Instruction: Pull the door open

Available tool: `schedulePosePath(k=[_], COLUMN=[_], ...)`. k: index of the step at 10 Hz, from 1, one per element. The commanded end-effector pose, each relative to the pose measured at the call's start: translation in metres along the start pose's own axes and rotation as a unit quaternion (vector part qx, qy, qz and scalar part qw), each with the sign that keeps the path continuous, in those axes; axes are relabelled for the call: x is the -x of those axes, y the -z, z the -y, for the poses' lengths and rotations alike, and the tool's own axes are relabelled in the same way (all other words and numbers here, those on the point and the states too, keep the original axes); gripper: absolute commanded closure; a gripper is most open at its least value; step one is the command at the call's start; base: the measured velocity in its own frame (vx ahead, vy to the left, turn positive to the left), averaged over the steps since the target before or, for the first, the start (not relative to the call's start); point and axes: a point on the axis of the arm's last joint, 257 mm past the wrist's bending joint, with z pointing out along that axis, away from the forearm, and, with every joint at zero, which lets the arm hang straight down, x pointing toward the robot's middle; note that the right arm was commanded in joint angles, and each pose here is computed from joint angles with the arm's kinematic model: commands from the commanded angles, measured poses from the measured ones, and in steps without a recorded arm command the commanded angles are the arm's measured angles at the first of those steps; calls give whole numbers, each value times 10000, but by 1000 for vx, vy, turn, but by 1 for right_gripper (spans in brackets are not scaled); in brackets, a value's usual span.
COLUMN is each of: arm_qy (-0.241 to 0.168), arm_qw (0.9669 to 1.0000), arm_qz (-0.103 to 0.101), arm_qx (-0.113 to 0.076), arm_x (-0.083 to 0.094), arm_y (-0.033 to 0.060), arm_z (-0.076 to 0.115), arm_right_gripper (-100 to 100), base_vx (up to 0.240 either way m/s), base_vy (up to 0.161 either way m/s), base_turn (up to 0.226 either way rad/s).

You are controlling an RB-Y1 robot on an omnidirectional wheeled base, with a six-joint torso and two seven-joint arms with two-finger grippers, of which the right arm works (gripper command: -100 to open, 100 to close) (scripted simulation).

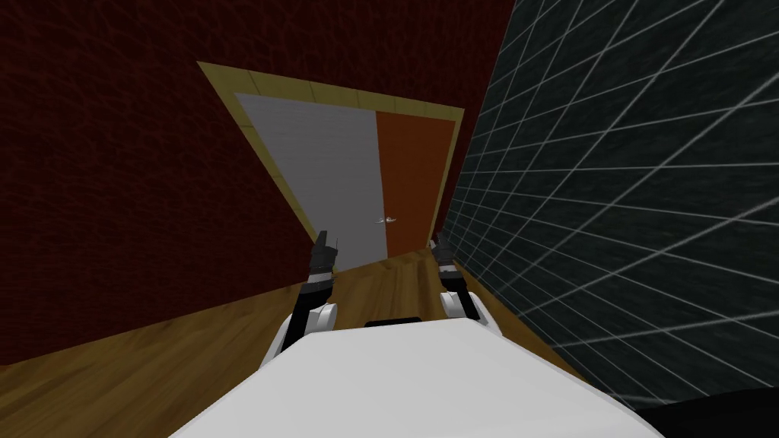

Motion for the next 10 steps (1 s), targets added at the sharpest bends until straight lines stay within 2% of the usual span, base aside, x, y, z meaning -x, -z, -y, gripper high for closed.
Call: schedulePosePath(k=[1, 10], arm_qy=[28, 161], arm_qw=[10000, 9981], arm_qz=[-10, -4], arm_qx=[-89, -602], arm_x=[29, 262], arm_y=[25, 155], arm_z=[124, 829], arm_right_gripper=[-100, -100], base_vx=[104, 102], base_vy=[23, 20], base_turn=[78, 83])
